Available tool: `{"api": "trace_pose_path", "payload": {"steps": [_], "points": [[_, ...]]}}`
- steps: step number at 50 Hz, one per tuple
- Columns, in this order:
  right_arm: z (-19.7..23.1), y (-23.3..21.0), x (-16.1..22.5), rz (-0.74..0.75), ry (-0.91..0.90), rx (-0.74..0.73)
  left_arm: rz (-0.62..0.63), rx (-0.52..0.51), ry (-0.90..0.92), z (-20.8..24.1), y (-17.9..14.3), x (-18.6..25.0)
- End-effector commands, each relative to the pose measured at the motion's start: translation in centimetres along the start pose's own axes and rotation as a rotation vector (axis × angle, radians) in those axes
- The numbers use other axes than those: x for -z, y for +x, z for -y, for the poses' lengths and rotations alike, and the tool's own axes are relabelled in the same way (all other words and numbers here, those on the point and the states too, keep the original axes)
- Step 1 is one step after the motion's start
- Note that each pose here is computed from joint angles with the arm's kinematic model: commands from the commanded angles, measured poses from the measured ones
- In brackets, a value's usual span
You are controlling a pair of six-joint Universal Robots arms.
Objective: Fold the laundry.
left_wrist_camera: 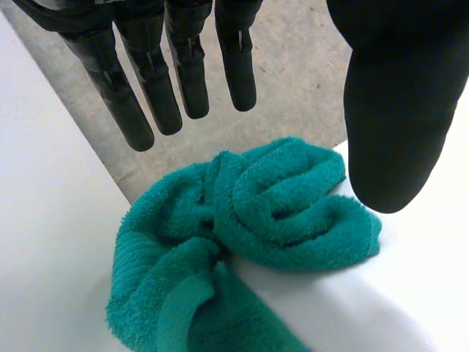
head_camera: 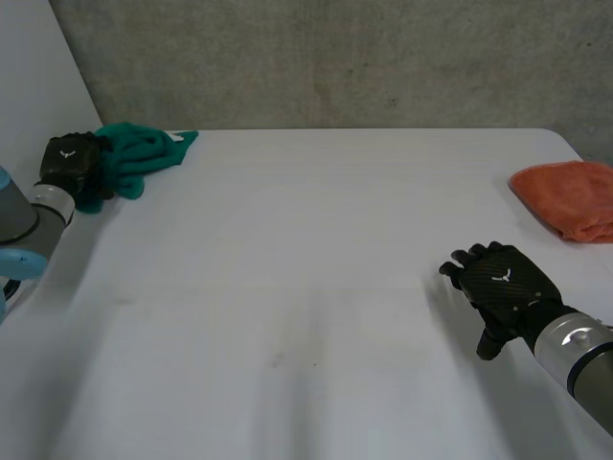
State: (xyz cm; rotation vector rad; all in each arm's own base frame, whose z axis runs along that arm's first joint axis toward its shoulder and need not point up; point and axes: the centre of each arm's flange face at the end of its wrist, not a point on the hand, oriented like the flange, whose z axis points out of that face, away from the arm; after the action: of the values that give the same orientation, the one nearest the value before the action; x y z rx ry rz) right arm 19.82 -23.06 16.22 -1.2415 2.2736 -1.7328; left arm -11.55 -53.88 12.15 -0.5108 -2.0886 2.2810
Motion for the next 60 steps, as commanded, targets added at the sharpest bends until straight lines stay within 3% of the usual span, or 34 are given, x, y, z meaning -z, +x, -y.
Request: {"api": "trace_pose_path", "payload": {"steps": [1,6,16,27,29,33,34,38,53,60], "points": [[-0.1,0.0,0.0,0.001,0.001,0.000,0.018,0.168,-0.006,1.6,-0.5,0.1],[-0.1,-0.1,-0.1,0.010,0.004,-0.002,0.032,0.258,-0.036,1.8,-0.6,0.0],[-0.5,0.1,-0.1,0.009,-0.002,-0.014,0.138,0.294,-0.033,1.2,-1.4,-0.3],[-0.6,0.4,-0.2,0.015,0.003,-0.022,0.137,0.302,-0.055,-0.7,-0.4,-0.2],[-0.8,0.4,-0.2,0.018,0.000,-0.028,0.124,0.272,-0.032,-0.4,0.1,-0.5],[-0.9,0.7,-0.2,0.012,-0.001,-0.031,0.116,0.042,0.017,-0.2,0.2,-1.0],[-0.9,0.7,-0.2,0.014,0.000,-0.031,0.111,-0.074,0.025,-0.4,0.2,-1.1],[-0.8,0.9,-0.3,0.007,0.001,-0.031,0.071,-0.289,0.041,-1.4,0.9,-1.4],[-1.5,1.1,-0.8,0.011,-0.022,-0.042,0.016,-0.544,0.174,-3.4,1.5,-2.2],[-1.7,0.9,-0.9,0.018,-0.029,-0.046,0.020,-0.553,0.179,-3.7,1.4,-2.3]]}}
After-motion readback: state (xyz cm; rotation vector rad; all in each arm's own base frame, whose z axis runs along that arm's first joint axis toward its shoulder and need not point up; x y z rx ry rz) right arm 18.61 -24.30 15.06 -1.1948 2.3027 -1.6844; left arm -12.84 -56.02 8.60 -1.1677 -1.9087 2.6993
